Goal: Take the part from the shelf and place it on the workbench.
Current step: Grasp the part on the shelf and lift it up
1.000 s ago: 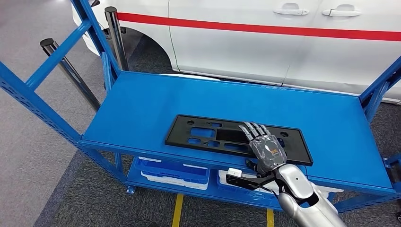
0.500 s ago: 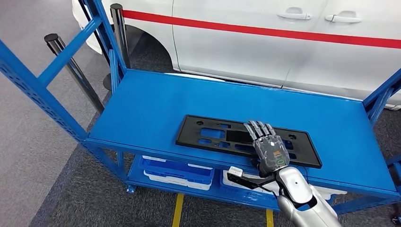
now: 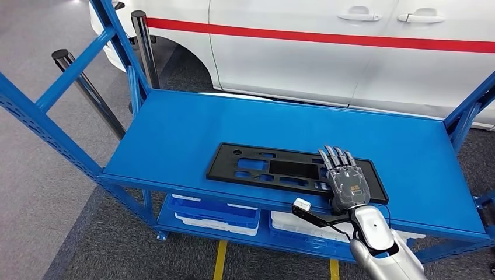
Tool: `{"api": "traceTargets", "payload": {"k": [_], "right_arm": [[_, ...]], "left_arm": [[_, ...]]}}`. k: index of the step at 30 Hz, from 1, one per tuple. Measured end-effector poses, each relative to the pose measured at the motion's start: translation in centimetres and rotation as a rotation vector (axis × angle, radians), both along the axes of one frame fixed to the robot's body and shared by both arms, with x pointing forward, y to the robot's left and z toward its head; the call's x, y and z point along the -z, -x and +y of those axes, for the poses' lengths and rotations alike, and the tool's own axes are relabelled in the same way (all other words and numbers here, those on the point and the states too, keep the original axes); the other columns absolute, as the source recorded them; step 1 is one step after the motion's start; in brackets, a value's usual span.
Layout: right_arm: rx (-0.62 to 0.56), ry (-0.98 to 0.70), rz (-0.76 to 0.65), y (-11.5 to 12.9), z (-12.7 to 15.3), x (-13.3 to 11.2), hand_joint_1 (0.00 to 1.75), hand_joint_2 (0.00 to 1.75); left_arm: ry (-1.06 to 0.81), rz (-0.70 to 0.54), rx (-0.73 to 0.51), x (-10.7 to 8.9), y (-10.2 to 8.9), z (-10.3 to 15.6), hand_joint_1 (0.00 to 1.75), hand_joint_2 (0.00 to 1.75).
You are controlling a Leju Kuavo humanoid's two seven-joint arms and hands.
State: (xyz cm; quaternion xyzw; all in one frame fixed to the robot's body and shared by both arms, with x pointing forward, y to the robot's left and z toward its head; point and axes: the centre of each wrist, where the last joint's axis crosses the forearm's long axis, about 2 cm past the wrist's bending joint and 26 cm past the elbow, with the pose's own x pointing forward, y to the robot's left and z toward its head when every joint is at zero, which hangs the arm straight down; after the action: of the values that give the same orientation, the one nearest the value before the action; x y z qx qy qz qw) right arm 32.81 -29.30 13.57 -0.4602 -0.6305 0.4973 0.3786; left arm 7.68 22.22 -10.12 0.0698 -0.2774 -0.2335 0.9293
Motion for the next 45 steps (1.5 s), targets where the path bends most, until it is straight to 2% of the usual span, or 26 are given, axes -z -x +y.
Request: {"api": "traceTargets", "payload": {"k": [3,4,5,7,8,10,14,20,29,40,45], "right_arm": [[0.003,-0.001,0.007,0.0,0.0,0.2,0.02,1.75],[0.004,-0.001,0.009,0.0,0.0,0.2,0.14,1.75],[0.005,-0.001,0.01,0.0,0.0,0.3,0.45,1.75],[0.009,-0.001,0.012,0.0,-0.1,0.3,1.19,1.75],[0.012,0.0,0.015,0.0,-0.1,0.4,1.48,1.75],[0.02,0.0,0.021,0.0,-0.3,0.6,1.67,1.75],[0.032,-0.003,0.031,0.1,-0.6,1.0,1.75,1.75],[0.038,-0.004,0.037,0.3,-1.1,1.5,1.75,1.75],[0.045,-0.024,0.007,0.2,-1.6,1.0,1.75,1.75],[0.045,-0.042,-0.012,1.1,-1.9,1.2,1.75,1.75],[0.013,-0.016,-0.124,2.7,-1.2,0.6,1.75,1.75]], "left_arm": [[0.0,0.003,0.0,0.0,0.1,0.0,0.0,0.0],[0.0,0.004,0.0,0.0,0.2,0.0,0.0,0.0],[0.0,0.004,0.0,0.0,0.2,0.0,0.0,0.0],[0.0,0.003,0.0,0.0,0.1,0.0,0.0,0.0],[0.0,0.002,0.0,0.0,0.1,0.0,0.0,0.0],[0.0,0.001,0.001,0.0,0.0,0.0,0.0,0.0],[0.0,0.001,0.002,0.0,0.0,0.0,0.0,0.0],[0.001,0.004,0.001,0.0,0.2,0.0,0.0,0.0],[0.002,0.004,-0.003,0.0,0.2,0.0,0.0,0.0],[0.005,0.004,-0.007,0.1,0.4,0.1,0.0,0.0],[0.022,-0.004,-0.013,0.1,0.7,0.1,0.0,0.0]]}}
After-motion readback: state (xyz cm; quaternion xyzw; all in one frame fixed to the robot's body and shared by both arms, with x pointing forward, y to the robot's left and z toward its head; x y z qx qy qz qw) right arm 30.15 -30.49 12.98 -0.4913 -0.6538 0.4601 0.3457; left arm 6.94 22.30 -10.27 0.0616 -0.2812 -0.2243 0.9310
